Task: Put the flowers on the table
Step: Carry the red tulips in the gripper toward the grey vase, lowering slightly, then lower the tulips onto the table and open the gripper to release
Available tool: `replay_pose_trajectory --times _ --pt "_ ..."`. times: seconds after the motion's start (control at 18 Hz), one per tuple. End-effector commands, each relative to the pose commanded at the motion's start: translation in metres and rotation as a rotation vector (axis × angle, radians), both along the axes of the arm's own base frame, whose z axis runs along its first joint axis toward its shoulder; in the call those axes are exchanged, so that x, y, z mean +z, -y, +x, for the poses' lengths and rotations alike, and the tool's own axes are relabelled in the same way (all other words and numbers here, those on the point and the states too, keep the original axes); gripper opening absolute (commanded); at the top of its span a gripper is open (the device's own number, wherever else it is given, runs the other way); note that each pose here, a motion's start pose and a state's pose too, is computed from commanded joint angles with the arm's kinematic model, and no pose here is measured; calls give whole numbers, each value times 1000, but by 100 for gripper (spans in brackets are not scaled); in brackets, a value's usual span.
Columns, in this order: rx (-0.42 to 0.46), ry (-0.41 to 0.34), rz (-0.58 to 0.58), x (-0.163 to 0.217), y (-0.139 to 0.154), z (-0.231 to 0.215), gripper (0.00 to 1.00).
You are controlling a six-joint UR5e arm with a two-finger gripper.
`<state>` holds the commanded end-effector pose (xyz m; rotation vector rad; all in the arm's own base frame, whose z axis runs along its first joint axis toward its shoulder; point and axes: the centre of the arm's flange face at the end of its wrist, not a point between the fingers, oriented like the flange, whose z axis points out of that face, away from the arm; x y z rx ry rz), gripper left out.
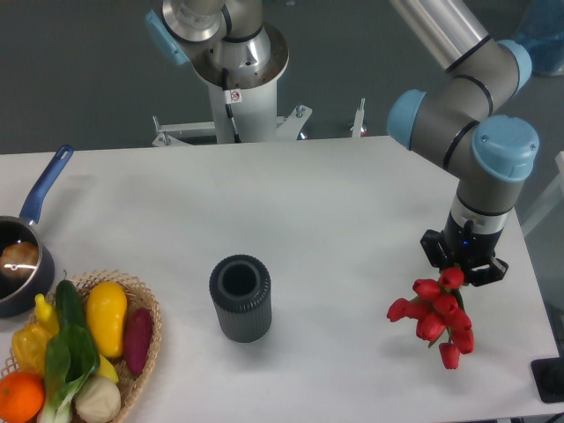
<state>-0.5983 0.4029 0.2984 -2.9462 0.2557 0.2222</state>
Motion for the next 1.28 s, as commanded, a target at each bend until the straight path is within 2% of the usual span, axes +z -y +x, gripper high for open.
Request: replay_pose_trajectory --times 0.33,0.56,0.67,0.78,0.94,1.06,1.22,1.28 --pt "-29 -6 -20 20 -13 41 7" --pt "-33 14 -34 21 -12 66 7" --pt "-44 38 -30 13 -21 85 7" --pt "-24 55 -33 10 -19 103 7" --pt "29 78 -28 5 -37 121 9" --pt "43 72 -9 3 -46 125 16" --pt "42 87 -6 -8 -49 124 43" --pt "40 91 -7 -12 -50 124 49"
